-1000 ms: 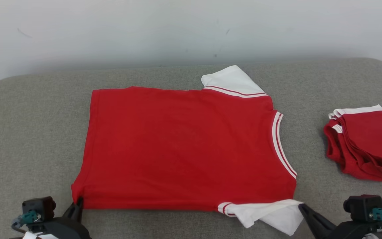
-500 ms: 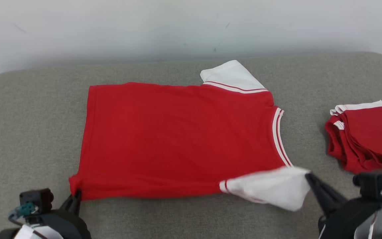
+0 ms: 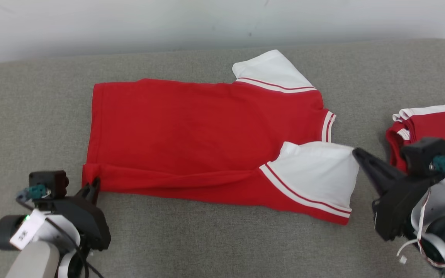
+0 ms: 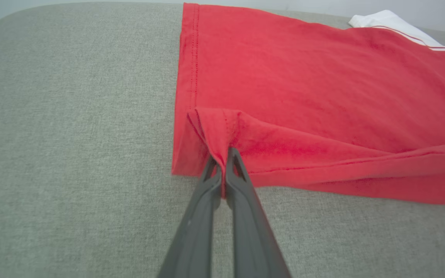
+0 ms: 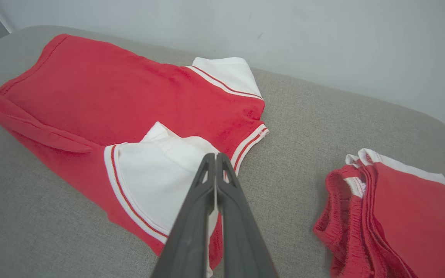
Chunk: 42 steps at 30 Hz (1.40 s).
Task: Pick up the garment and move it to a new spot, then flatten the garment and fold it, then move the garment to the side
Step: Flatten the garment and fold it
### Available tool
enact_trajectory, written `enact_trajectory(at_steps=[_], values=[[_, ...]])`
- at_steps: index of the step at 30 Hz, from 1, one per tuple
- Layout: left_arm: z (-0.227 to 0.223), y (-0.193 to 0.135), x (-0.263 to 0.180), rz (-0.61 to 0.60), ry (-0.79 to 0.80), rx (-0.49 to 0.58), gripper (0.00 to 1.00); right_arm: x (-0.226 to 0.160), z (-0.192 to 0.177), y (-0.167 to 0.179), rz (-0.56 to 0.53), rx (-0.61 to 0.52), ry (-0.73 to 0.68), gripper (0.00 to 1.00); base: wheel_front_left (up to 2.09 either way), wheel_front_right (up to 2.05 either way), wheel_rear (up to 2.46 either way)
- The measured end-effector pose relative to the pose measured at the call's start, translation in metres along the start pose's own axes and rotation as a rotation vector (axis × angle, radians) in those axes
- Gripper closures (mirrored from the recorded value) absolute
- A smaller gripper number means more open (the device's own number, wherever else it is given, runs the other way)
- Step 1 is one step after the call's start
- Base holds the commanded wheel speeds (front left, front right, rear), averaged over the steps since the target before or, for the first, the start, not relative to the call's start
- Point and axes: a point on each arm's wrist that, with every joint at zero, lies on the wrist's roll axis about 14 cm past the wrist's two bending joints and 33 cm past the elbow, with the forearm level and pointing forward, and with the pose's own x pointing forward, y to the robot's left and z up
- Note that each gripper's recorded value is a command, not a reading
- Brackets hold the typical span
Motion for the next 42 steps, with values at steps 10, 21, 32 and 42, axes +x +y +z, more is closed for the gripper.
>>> enact_trajectory(at_steps=[10, 21, 32, 42], values=[[0.002, 0.0, 0.014, 0.003, 0.035, -0.002, 1.0, 0.032, 0.008, -0.006, 0.04, -0.179, 0.022, 1.0, 0.0, 0.0, 0.0], [0.006, 0.008, 0.022, 0.026, 0.052, -0.004, 1.0, 0.054, 0.032, -0.007, 0.034, -0.279, -0.067, 1.0, 0.0, 0.0, 0.0], [0.009, 0.01, 0.035, 0.047, 0.068, 0.02, 0.0, 0.074, 0.035, 0.002, 0.064, -0.295, -0.105, 0.57, 0.0, 0.0, 0.0], [0.048, 0.022, 0.046, 0.107, -0.065, 0.042, 0.0, 0.088, 0.055, 0.008, 0.077, -0.292, -0.209, 0.0, 0.0, 0.0, 0.0]])
